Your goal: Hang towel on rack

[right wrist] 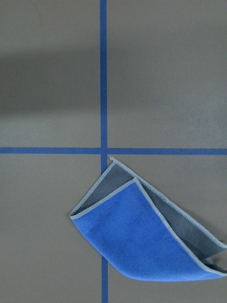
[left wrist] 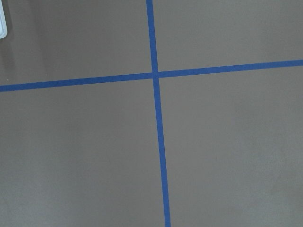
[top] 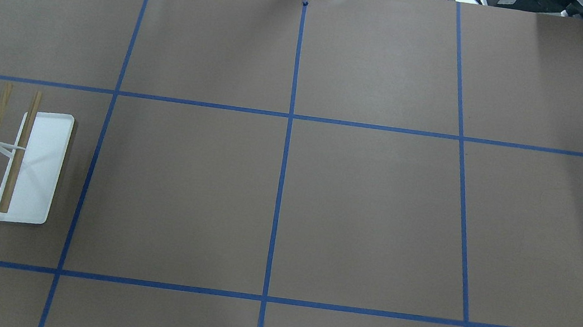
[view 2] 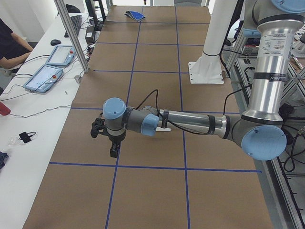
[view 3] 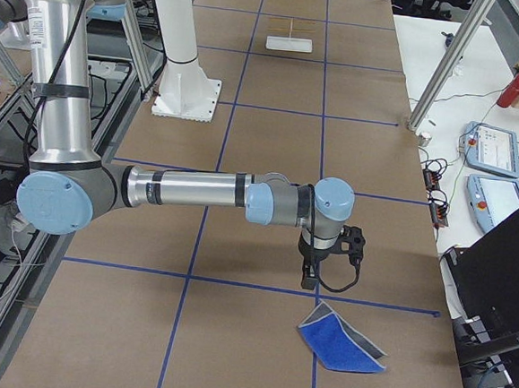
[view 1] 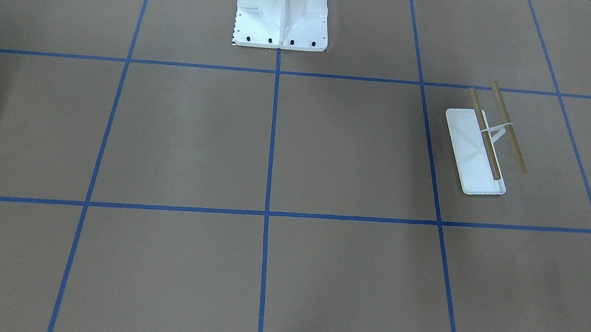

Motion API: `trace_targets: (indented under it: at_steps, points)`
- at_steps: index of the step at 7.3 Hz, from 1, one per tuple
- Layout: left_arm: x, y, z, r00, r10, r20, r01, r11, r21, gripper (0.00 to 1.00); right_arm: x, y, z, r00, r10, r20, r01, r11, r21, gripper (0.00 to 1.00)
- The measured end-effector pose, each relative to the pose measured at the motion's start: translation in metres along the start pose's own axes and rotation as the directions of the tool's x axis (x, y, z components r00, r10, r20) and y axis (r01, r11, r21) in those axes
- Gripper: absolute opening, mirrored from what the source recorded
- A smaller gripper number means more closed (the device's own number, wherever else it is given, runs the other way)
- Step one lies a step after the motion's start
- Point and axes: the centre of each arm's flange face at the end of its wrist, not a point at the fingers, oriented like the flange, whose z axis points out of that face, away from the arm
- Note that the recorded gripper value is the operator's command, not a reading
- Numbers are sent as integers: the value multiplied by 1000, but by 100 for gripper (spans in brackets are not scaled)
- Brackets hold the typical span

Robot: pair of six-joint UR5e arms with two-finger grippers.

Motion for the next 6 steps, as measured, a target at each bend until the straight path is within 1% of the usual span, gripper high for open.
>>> trace_targets:
  at_steps: [1, 3, 4, 6]
  points:
    - [4, -4, 0, 1000, 9, 11, -9, 1000, 2, 98, 10, -18, 13, 1000, -17, -14, 17, 1000, 7, 100]
    - [11, -8, 4, 1000, 22, 18, -22, 1000, -2, 98, 35, -66, 48, 996, -83, -33, 84, 996, 36, 100]
    - [13, -9, 7, 999, 27, 18, -26, 1000, -8, 98, 45, -88, 62, 990, -126, -59, 129, 991, 37, 100]
    - [15, -9, 11, 999, 30, 18, -30, 999, -14, 98, 57, -106, 78, 968, -200, -153, 208, 977, 39, 100]
